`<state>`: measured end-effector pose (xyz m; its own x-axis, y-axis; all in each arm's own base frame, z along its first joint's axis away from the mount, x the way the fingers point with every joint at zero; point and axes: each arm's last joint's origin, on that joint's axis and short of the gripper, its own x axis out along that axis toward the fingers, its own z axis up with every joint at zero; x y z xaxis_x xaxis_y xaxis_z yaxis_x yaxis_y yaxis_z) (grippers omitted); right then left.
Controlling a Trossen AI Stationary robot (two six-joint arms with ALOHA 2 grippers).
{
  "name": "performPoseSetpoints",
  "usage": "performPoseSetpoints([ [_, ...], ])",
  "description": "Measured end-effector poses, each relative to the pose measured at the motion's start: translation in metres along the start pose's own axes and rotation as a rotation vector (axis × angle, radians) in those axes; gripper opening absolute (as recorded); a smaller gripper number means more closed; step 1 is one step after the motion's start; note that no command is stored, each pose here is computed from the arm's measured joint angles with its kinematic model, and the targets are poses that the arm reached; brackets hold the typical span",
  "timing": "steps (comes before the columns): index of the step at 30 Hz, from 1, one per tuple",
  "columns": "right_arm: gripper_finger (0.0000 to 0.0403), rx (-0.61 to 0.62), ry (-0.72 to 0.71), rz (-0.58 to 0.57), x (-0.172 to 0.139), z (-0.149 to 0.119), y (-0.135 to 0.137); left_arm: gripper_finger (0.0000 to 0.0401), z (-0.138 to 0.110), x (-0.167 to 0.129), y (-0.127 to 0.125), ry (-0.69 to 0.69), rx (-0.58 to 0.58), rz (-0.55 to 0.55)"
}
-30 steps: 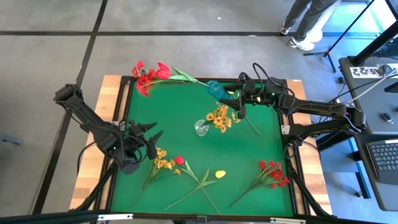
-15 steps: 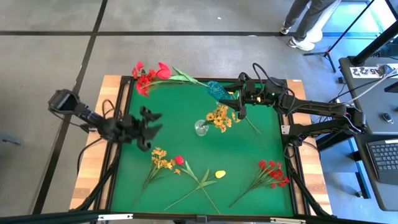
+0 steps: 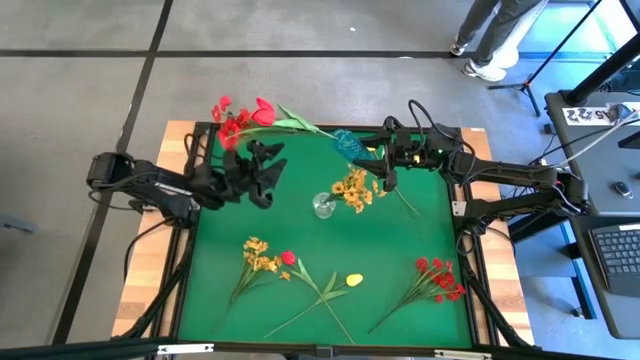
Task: Sort flowers into vase by color
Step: Adjust the flowers in the blue vase
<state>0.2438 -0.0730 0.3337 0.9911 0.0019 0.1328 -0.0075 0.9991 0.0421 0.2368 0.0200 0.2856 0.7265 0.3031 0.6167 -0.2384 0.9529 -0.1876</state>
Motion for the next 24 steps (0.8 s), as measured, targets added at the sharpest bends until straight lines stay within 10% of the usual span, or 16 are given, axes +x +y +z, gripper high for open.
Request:
performPoseSetpoints([
  [12,0.0241,0.021,0.024,0.007,0.000,-0.002,0.000,0.0219,0.014,0.021,0.007,-0.082,0.028,0.074],
  [24,0.0241,0.020,0.022,0.006,0.000,-0.002,0.000,0.0219,-0.006,0.019,-0.003,0.117,-0.022,0.045],
])
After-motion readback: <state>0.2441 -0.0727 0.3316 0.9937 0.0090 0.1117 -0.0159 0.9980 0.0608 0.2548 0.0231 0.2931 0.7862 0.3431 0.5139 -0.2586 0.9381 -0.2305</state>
